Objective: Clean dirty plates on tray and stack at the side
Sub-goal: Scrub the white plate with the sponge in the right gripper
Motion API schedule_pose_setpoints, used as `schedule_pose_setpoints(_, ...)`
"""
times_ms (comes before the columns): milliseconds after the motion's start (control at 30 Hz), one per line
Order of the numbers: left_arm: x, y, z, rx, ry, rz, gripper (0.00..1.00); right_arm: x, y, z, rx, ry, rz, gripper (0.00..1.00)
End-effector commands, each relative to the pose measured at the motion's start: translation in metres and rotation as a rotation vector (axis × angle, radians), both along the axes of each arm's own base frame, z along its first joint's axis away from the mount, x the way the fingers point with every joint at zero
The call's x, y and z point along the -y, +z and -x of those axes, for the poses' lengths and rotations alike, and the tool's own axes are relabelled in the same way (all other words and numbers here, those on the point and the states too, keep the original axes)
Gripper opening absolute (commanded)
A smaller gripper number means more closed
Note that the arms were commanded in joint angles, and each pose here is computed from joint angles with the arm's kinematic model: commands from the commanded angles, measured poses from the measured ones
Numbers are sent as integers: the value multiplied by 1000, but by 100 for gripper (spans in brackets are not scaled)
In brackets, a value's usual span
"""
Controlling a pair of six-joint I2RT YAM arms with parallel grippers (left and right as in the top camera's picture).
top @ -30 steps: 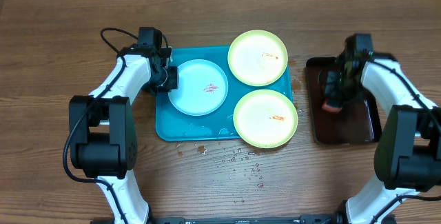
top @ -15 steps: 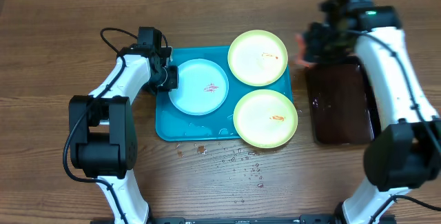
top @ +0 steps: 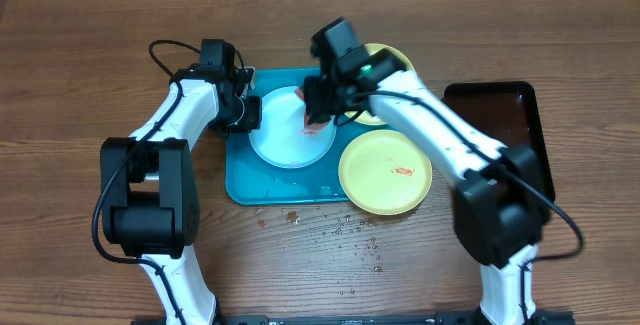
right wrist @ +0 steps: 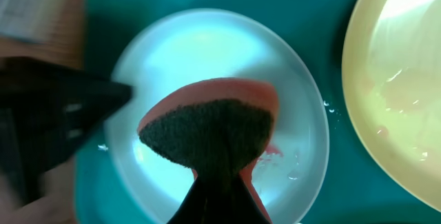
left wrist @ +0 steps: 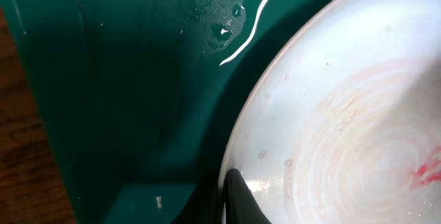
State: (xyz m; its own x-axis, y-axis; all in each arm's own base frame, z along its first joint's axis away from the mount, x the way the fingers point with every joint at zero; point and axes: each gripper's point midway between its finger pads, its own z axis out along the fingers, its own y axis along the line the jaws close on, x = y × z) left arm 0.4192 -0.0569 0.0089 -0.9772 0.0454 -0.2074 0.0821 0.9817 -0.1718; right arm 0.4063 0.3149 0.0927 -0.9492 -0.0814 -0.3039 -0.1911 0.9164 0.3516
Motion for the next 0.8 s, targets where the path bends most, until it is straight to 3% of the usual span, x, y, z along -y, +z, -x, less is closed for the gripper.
schedule_pose_setpoints(0, 5, -20, 11, -56, -35, 6, 4, 6, -18, -12, 24, -101, 81, 4)
schedule_pose_setpoints(367, 5, -20, 11, -56, -35, 6, 4, 3, -85, -9, -38, -90, 164, 4)
schedule_pose_setpoints(633, 7, -19, 11, -54, -38, 22, 4, -48, -75, 10, -111, 88, -77, 4)
schedule_pose_setpoints(767, 7, -19, 11, -54, -38, 22, 4, -62, -74, 27, -148, 139, -111, 4)
